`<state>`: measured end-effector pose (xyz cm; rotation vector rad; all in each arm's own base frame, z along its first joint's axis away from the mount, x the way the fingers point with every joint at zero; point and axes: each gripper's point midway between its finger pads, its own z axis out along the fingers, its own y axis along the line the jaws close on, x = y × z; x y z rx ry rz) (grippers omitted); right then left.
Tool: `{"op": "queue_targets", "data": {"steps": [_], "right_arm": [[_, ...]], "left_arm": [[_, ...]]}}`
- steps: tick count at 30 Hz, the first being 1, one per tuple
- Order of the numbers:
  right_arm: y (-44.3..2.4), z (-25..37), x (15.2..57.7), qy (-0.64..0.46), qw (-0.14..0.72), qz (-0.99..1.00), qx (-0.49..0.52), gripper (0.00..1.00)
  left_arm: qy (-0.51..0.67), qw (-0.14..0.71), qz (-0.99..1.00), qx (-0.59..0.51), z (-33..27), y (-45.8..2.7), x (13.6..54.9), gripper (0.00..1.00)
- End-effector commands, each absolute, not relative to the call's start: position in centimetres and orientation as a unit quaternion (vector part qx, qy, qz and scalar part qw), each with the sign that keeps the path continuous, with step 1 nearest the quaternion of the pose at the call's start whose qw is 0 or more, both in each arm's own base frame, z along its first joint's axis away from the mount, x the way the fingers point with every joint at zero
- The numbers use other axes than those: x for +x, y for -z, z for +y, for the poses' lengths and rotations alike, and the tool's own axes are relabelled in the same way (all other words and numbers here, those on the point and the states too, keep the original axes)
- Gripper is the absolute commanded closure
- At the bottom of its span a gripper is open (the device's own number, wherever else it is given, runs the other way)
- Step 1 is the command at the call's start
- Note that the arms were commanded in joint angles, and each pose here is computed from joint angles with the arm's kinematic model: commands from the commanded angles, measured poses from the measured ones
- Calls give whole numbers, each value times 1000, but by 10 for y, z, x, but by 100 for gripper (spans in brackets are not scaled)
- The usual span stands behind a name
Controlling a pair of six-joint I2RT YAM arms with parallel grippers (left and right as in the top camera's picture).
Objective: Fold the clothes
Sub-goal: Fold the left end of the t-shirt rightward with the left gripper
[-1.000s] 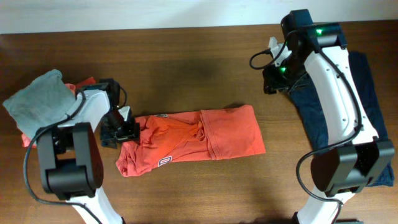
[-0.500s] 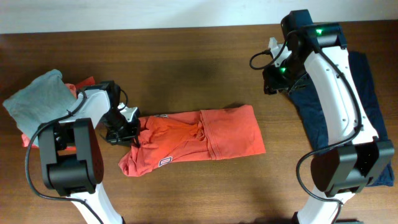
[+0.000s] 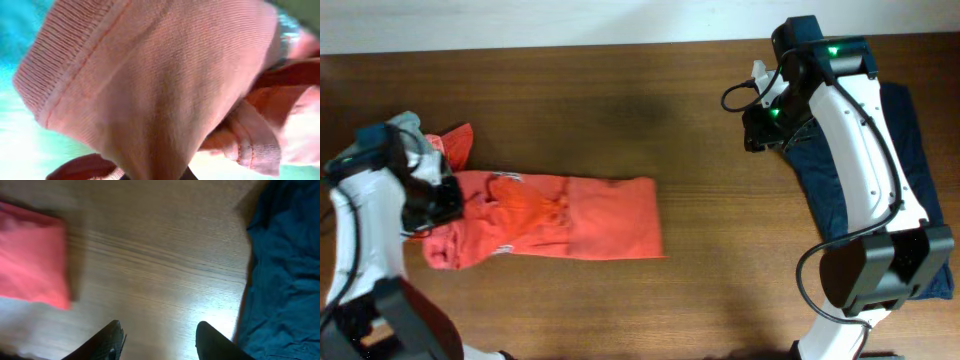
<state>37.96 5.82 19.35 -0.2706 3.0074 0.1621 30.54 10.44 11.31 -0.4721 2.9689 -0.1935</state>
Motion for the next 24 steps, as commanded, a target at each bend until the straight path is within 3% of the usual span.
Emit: {"op": "queue_targets", "data": {"steps": [1, 11, 24], "right_arm": [[-191, 56, 378, -49, 54, 993, -89, 48], [-191, 56, 377, -49, 51, 994, -89, 47], [-191, 55, 375, -48, 48, 994, -89, 48]], "left_arm": [[126, 109, 976, -141, 86, -137, 317, 94], [227, 106, 968, -13, -21, -150, 331, 95], [246, 120, 960, 62, -113, -157, 343, 95]]}}
